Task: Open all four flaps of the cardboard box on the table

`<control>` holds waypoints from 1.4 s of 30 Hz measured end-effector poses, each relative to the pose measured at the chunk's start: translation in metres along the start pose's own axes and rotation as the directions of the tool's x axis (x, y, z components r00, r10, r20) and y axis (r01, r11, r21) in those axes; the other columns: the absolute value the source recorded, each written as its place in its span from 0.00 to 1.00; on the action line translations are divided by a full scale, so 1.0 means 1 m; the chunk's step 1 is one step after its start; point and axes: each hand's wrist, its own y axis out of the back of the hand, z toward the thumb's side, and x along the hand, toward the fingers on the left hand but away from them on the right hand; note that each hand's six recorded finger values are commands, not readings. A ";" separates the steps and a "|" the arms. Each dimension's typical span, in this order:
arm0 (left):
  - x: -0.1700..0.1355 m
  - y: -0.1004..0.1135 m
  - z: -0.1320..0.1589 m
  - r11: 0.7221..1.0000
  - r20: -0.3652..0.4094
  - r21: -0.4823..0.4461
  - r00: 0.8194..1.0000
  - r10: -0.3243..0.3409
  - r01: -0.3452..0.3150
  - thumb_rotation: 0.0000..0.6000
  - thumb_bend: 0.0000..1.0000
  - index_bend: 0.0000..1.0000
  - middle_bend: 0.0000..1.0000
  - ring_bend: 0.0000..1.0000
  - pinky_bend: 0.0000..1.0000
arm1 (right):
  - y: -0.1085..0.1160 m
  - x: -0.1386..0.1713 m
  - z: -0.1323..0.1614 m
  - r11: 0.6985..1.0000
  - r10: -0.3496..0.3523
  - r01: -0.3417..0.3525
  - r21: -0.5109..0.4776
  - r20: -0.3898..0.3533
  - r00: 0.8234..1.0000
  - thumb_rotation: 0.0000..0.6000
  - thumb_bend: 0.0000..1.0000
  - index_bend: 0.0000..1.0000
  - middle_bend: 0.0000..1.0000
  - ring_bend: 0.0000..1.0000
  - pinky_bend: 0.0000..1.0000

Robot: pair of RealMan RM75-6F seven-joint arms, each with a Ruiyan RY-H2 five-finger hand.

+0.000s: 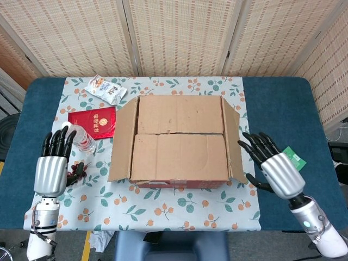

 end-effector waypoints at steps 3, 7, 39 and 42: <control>0.004 0.002 -0.012 1.000 -0.017 -0.006 1.000 -0.006 0.006 1.00 0.38 0.00 0.00 0.00 0.00 | -0.004 -0.026 0.008 0.998 0.051 -0.051 0.044 -0.004 0.999 1.00 0.37 0.00 0.00 0.00 0.00; 0.011 0.003 -0.031 0.999 -0.045 0.033 0.999 0.004 -0.003 1.00 0.38 0.00 0.00 0.00 0.00 | -0.008 -0.062 0.013 0.993 0.083 -0.084 0.079 0.019 0.996 1.00 0.37 0.00 0.00 0.00 0.00; 0.037 0.017 -0.105 0.996 -0.149 0.053 0.986 0.073 -0.065 1.00 0.38 0.00 0.00 0.00 0.00 | -0.079 -0.218 0.036 0.936 0.275 -0.283 0.210 0.066 0.959 1.00 0.37 0.00 0.00 0.00 0.00; 0.037 0.018 -0.106 0.996 -0.149 0.055 0.986 0.076 -0.069 1.00 0.38 0.00 0.00 0.00 0.00 | -0.082 -0.224 0.035 0.934 0.279 -0.287 0.210 0.070 0.958 1.00 0.37 0.00 0.00 0.00 0.00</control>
